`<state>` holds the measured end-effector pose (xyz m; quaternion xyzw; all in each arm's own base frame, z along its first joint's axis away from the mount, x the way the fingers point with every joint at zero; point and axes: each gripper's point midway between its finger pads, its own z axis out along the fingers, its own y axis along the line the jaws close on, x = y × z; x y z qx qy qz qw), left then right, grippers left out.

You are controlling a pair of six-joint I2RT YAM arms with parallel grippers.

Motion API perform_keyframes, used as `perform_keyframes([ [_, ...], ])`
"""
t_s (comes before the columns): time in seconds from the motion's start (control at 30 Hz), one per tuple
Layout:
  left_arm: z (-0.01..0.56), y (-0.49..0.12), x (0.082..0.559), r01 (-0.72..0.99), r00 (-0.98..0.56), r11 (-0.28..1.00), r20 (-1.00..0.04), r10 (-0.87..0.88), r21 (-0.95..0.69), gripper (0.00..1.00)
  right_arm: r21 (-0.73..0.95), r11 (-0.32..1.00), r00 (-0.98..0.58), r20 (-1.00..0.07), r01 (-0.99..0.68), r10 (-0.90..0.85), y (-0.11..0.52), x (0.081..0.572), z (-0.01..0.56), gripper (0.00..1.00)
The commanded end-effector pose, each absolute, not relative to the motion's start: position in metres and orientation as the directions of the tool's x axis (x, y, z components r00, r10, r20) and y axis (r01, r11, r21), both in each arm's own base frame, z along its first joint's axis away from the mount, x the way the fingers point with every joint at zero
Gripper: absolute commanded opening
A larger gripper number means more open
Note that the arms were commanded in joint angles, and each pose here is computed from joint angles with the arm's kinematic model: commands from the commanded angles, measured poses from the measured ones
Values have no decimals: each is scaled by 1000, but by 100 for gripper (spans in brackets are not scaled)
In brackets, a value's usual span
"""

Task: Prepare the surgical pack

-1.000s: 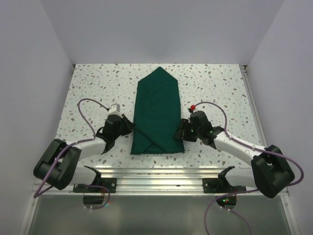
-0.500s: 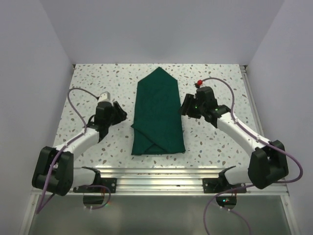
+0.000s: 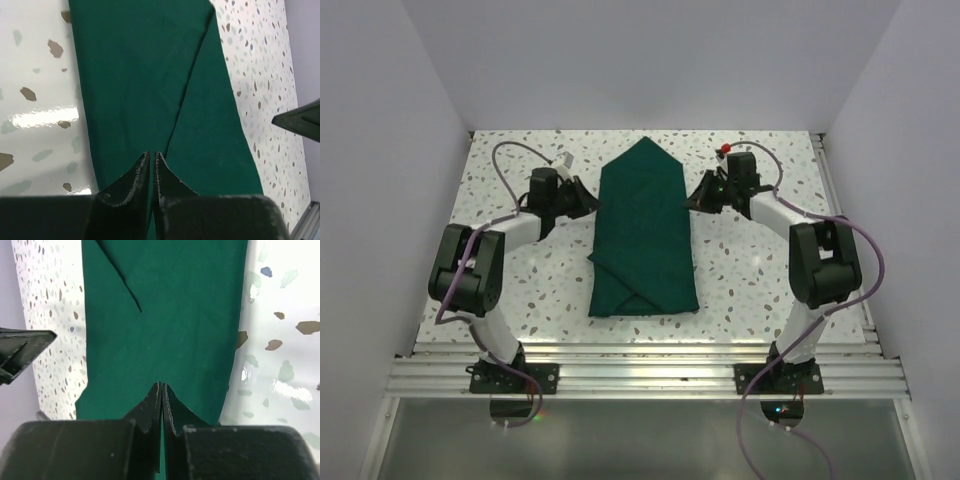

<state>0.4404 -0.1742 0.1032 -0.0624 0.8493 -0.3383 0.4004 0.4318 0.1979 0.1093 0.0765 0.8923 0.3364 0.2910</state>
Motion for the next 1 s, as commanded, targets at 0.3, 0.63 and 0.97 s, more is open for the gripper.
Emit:
perform_keyframes([
  [0.3, 55, -188, 398, 214, -760, 698, -565, -320, -683, 5, 748, 658, -890, -352, -82, 289, 218, 396, 54, 0],
  [0.63, 6, -178, 363, 93, -825, 732, -464, -323, -675, 1, 700, 714, -934, -243, 17, 261, 204, 360, -1, 0],
  [0.97, 55, -172, 400, 137, -750, 771, -574, -329, -622, 2, 696, 715, -888, -369, -67, 275, 209, 412, 67, 0],
])
